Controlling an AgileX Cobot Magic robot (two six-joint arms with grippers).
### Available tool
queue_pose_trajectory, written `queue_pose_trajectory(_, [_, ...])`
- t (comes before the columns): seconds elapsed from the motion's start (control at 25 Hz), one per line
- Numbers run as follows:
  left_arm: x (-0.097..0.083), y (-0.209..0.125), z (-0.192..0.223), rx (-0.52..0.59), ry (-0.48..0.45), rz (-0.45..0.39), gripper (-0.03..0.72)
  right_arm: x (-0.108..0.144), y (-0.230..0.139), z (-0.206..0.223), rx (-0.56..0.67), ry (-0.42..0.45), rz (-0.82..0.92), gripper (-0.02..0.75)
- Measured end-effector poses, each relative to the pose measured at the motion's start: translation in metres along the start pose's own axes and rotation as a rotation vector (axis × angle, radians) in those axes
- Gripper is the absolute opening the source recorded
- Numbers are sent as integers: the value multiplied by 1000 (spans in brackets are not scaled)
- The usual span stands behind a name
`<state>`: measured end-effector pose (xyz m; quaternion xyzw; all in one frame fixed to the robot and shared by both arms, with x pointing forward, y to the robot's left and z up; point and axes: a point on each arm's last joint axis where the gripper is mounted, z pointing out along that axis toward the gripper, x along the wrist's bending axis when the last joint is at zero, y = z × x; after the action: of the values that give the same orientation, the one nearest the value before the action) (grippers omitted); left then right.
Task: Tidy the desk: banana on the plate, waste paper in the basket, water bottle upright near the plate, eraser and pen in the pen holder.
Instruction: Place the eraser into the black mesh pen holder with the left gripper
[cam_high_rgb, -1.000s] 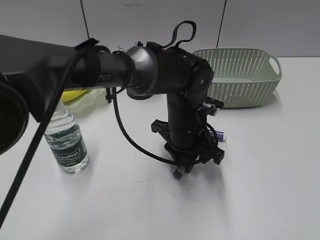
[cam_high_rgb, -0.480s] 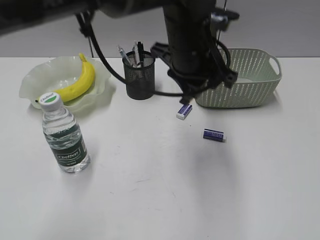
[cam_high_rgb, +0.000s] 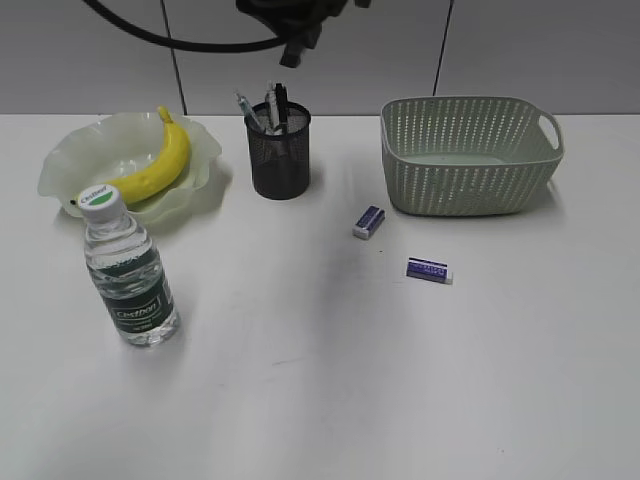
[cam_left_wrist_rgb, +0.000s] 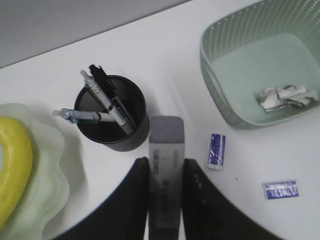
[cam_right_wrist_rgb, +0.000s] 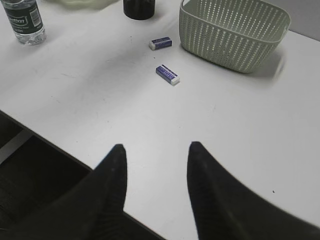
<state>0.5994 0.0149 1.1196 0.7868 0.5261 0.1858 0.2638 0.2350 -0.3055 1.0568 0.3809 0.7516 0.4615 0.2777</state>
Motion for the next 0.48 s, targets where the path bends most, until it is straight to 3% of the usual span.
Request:
queue_pose_trajectory(0.32, [63,14,31,-126,-105,-245,142,0,0,0,0,0,0,333])
queue_pose_trajectory(0.48, [73,4,58,-194,-117,-275,142,0,0,0,0,0,0,333])
